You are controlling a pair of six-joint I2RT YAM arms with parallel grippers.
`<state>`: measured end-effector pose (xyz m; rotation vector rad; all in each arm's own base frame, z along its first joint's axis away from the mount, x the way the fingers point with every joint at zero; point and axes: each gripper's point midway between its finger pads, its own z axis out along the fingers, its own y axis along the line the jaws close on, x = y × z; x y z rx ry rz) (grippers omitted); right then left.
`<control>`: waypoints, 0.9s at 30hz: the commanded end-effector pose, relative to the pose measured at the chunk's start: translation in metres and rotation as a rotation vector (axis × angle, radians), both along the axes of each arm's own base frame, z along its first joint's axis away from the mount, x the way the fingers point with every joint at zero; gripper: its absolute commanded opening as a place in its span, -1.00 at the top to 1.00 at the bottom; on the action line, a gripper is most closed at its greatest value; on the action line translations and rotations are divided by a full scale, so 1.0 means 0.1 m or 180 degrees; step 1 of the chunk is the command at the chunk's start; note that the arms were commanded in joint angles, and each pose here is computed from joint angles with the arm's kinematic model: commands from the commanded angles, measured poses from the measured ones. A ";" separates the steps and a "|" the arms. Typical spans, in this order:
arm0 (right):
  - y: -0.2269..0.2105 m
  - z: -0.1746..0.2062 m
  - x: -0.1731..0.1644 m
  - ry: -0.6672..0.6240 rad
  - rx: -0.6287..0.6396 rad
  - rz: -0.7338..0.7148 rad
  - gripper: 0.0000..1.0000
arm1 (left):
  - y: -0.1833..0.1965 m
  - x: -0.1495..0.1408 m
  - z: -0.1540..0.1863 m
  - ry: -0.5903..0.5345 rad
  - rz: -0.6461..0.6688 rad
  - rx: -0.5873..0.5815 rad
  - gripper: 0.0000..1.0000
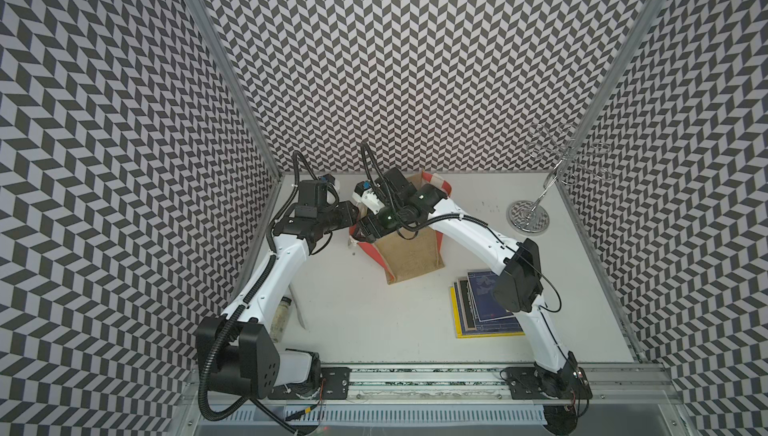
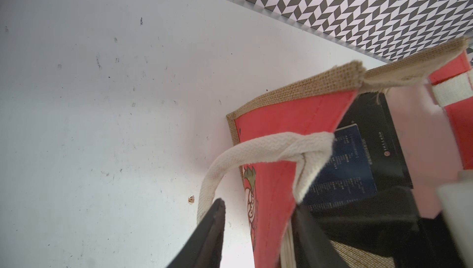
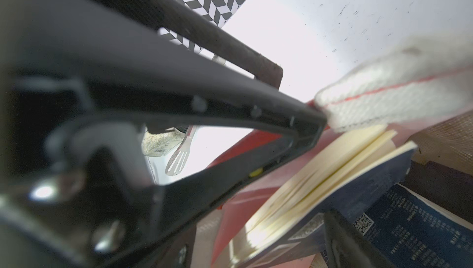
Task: Put the books into the canvas bag
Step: Adjust the book in the canvas bag.
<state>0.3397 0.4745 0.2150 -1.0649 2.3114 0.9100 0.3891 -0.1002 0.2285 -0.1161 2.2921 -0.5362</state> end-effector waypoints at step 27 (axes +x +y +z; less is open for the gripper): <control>-0.45 0.04 0.19 -0.0067 0.0002 -0.0219 -0.59 | -0.26 -0.07 0.72 -0.0592 -0.0574 -0.0760 -0.68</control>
